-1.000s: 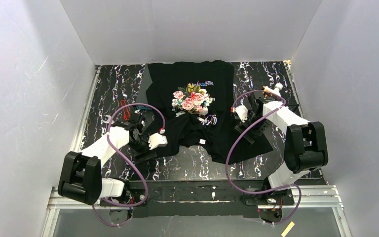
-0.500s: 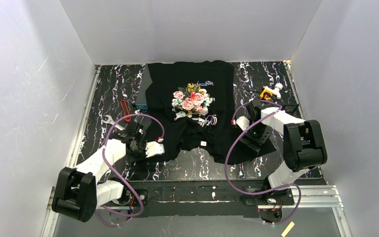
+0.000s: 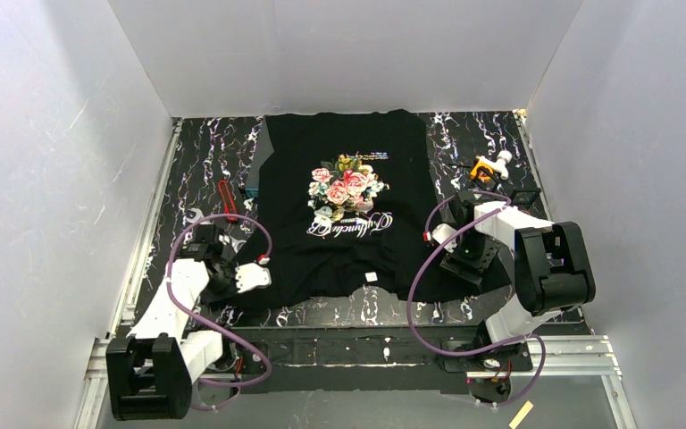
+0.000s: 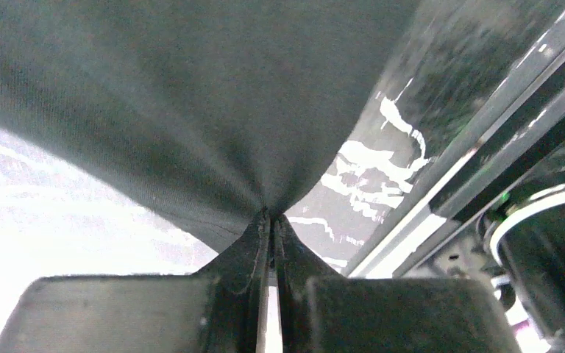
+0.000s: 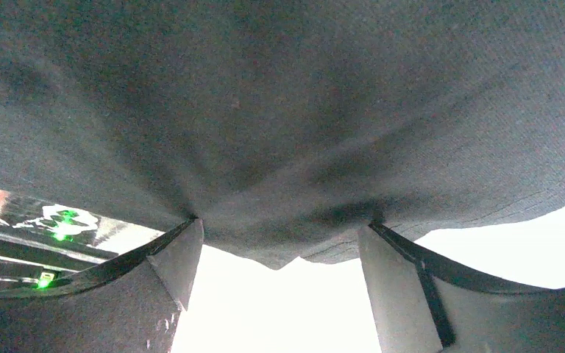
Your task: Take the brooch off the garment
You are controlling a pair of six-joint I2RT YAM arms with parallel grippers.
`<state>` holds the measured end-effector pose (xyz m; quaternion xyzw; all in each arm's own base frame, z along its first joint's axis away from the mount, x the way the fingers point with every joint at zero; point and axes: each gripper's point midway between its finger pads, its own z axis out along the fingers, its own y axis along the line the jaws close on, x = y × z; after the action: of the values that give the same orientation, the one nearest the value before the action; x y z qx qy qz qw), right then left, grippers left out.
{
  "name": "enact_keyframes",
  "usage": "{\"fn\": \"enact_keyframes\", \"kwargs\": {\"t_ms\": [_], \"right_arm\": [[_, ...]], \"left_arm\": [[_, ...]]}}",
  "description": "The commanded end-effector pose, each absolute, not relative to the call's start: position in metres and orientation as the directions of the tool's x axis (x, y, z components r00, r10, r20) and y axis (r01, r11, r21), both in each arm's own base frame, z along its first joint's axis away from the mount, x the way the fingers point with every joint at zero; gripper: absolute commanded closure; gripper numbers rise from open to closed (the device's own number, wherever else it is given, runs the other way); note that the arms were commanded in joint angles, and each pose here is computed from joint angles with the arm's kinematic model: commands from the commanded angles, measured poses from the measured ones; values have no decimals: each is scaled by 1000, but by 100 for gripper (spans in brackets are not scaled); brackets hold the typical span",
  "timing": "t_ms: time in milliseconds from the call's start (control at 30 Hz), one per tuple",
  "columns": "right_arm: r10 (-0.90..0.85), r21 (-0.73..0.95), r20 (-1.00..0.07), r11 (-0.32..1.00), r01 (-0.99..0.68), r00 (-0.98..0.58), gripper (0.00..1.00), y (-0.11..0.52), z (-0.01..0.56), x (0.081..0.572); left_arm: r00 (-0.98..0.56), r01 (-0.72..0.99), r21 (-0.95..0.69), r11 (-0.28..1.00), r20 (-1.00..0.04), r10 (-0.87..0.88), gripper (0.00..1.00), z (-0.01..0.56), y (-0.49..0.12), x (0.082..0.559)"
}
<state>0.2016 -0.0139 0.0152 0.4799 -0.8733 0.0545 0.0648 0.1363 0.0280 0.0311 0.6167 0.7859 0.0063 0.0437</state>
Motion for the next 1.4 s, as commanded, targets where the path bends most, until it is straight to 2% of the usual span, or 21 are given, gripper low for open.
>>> {"fn": "enact_keyframes", "kwargs": {"t_ms": [0, 267, 467, 600, 867, 933, 1000, 1033, 1067, 1133, 1200, 1300, 1367], "right_arm": [[-840, -5, 222, 507, -862, -495, 16, -29, 19, 185], [-838, 7, 221, 513, -858, -500, 16, -29, 21, 189], [-843, 14, 235, 501, -865, -484, 17, -33, 25, 188], [-846, 21, 239, 494, -869, -476, 16, -34, 26, 184], [-848, 43, 244, 494, -868, -470, 15, -33, 25, 183], [-856, 58, 226, 488, -871, -464, 14, -29, 29, 183], [-866, 72, 180, 485, -872, -467, 11, -22, 37, 186], [-871, 83, 155, 481, -873, -466, 9, -17, 43, 187], [-875, 89, 124, 480, -873, -468, 4, -12, 49, 189], [-880, 98, 65, 476, -874, -471, 1, -2, 62, 193], [-879, 95, 5, 475, -875, -477, 2, 7, 76, 199], [-868, 91, -90, 481, -872, -488, 2, 22, 98, 210], [-856, 83, -146, 489, -869, -496, 2, 31, 113, 219]], "left_arm": [[-245, 969, 3, 245, -24, 969, 100, 45, 52, 126], [-310, 951, 6, 310, -22, 950, 100, 48, 79, 158], [-273, 962, -6, 273, -14, 962, 100, 37, 91, 155], [-282, 959, -21, 283, 34, 959, 100, 34, 112, 150], [-286, 958, -9, 287, 29, 958, 100, 32, 120, 158], [-296, 955, -11, 296, 33, 955, 90, 31, 121, 159], [-308, 951, -13, 308, 16, 951, 72, 34, 118, 159], [-312, 950, -14, 312, 1, 950, 60, 39, 115, 159], [-316, 949, -13, 316, -48, 947, 50, 44, 107, 162], [-323, 946, -13, 324, -123, 938, 35, 59, 92, 162], [-327, 944, -14, 330, -181, 928, 24, 74, 80, 162], [-348, 934, -1, 358, -232, 908, 3, 94, 71, 166], [-368, 924, 6, 383, -259, 893, 2, 107, 67, 169]]}}
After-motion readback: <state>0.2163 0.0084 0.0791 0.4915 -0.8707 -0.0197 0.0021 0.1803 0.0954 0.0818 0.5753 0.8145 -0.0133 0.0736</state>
